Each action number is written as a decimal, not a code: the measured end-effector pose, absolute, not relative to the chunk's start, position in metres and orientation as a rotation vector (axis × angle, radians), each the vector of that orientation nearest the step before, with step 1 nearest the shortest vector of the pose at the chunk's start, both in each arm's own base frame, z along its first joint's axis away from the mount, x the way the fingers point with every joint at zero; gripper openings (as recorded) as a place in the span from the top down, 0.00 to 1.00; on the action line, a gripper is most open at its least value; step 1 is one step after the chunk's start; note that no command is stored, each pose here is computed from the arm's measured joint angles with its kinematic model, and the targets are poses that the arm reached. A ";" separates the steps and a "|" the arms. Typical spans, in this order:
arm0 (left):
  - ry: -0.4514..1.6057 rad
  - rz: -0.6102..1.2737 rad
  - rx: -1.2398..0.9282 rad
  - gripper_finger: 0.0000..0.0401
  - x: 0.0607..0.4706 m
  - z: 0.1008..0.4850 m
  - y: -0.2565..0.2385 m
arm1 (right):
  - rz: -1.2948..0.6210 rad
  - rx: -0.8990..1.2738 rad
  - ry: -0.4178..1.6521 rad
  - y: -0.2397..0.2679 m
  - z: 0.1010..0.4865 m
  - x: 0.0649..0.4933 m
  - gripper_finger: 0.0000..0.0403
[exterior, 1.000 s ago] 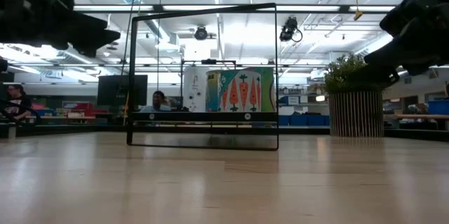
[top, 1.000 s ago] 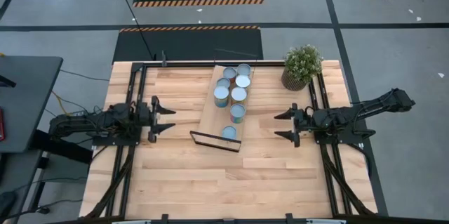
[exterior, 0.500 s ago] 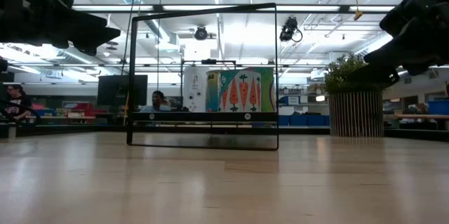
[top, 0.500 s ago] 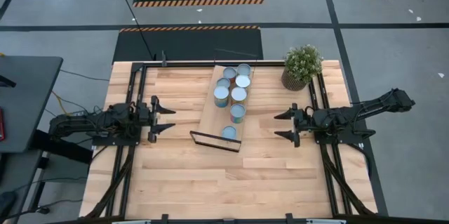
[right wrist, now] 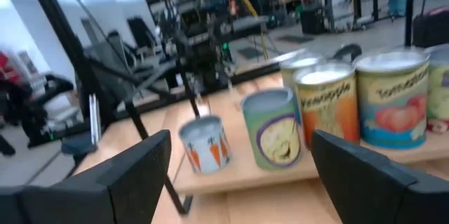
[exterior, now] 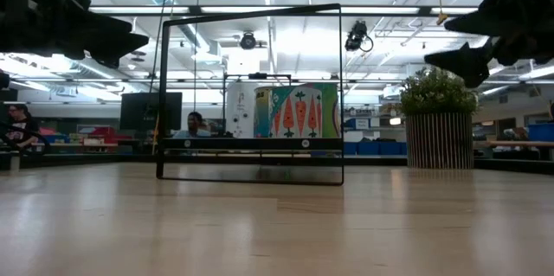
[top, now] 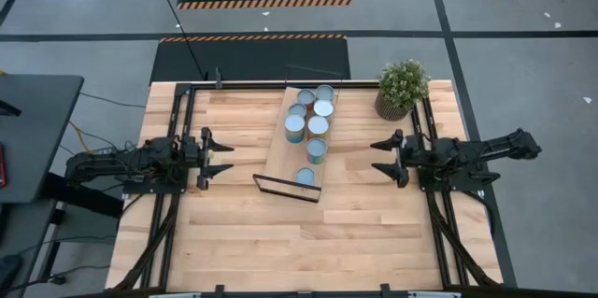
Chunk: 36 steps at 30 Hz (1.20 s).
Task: Pick and place cans onto a shelf
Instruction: Return to Home Position
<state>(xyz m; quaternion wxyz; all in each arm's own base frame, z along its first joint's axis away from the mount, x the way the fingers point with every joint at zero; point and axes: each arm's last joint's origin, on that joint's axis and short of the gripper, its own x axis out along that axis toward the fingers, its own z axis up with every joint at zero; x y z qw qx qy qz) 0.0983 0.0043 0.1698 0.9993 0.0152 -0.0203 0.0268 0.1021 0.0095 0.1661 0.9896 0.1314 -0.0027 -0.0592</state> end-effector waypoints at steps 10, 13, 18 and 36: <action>-0.041 0.054 0.030 0.42 0.098 0.170 0.004 | -0.136 0.297 -0.162 0.005 0.180 0.095 0.13; -0.040 0.054 0.030 0.42 0.098 0.170 0.004 | -0.136 0.298 -0.169 0.005 0.180 0.095 0.13; -0.038 0.054 0.030 0.42 0.098 0.170 0.004 | -0.136 0.298 -0.170 0.005 0.180 0.095 0.13; -0.036 0.054 0.030 0.42 0.098 0.169 0.004 | -0.138 0.260 -0.018 0.006 0.167 0.100 0.13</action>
